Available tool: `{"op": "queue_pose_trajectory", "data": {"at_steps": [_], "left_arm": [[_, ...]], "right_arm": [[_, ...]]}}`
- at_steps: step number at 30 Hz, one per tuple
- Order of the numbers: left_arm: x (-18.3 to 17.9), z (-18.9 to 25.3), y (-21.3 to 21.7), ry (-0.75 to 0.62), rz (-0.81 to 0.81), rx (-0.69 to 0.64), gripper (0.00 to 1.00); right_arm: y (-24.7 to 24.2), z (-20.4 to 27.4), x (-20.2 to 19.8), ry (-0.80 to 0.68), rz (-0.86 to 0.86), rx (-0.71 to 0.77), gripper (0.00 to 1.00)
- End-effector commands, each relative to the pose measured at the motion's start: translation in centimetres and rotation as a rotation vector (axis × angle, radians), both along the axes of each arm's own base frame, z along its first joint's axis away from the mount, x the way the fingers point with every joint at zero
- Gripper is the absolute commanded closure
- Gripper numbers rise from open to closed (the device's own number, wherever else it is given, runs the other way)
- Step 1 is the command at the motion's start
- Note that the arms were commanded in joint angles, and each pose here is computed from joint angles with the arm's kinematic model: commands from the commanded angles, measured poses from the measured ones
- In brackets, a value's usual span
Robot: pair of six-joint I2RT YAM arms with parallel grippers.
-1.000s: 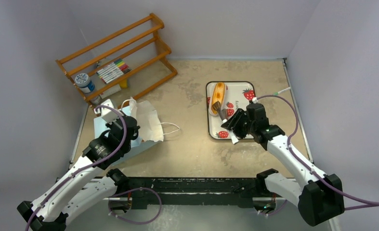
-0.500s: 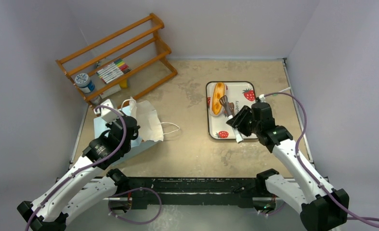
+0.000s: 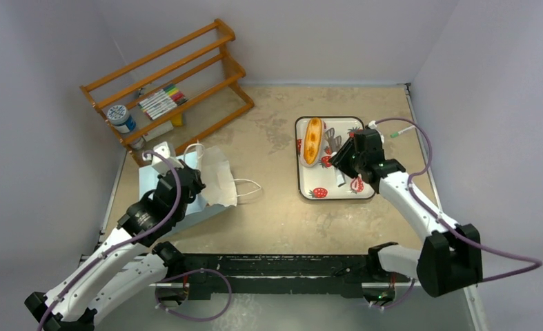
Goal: Take the fake bread out of the paper bag
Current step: Place the fake bread in the container, then take out the fake bread from the paper bag.
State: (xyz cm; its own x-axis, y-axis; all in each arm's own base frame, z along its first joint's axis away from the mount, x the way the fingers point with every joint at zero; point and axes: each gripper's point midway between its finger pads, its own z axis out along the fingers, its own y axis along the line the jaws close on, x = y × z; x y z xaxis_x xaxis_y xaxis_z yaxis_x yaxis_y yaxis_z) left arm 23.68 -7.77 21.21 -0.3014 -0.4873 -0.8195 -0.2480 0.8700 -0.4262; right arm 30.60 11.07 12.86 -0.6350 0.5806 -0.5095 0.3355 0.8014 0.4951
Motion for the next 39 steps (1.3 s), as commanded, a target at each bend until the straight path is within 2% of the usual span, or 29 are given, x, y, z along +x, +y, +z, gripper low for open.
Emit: {"op": "queue_pose_trajectory", "data": {"at_steps": [1, 11, 21, 25, 31, 39], "left_arm": [[0.2, 2.0, -3.5, -0.079, -0.202, -0.043, 1.0], [-0.8, 1.6, -7.8, -0.035, -0.491, 0.002, 1.0], [-0.8, -0.7, -10.9, 0.058, -0.666, 0.064, 1.0], [-0.4, -0.5, -11.1, 0.061, -0.677, 0.091, 1.0], [-0.3, 0.8, -9.8, 0.04, -0.649, 0.151, 1.0], [-1.3, 2.2, -8.9, 0.031, -0.662, 0.181, 1.0]], "right_arm": [[-0.9, 3.0, 5.2, -0.151, -0.009, 0.012, 0.86], [-0.5, 1.4, 10.5, -0.148, 0.086, 0.04, 0.9], [0.9, -0.3, 12.2, -0.142, 0.178, 0.056, 0.91], [0.9, -0.2, 12.4, -0.138, 0.186, 0.042, 0.92], [-1.9, 3.1, 12.8, -0.221, 0.095, -0.084, 0.91], [-2.8, 6.7, 10.4, -0.3, 0.096, -0.139, 0.88]]}}
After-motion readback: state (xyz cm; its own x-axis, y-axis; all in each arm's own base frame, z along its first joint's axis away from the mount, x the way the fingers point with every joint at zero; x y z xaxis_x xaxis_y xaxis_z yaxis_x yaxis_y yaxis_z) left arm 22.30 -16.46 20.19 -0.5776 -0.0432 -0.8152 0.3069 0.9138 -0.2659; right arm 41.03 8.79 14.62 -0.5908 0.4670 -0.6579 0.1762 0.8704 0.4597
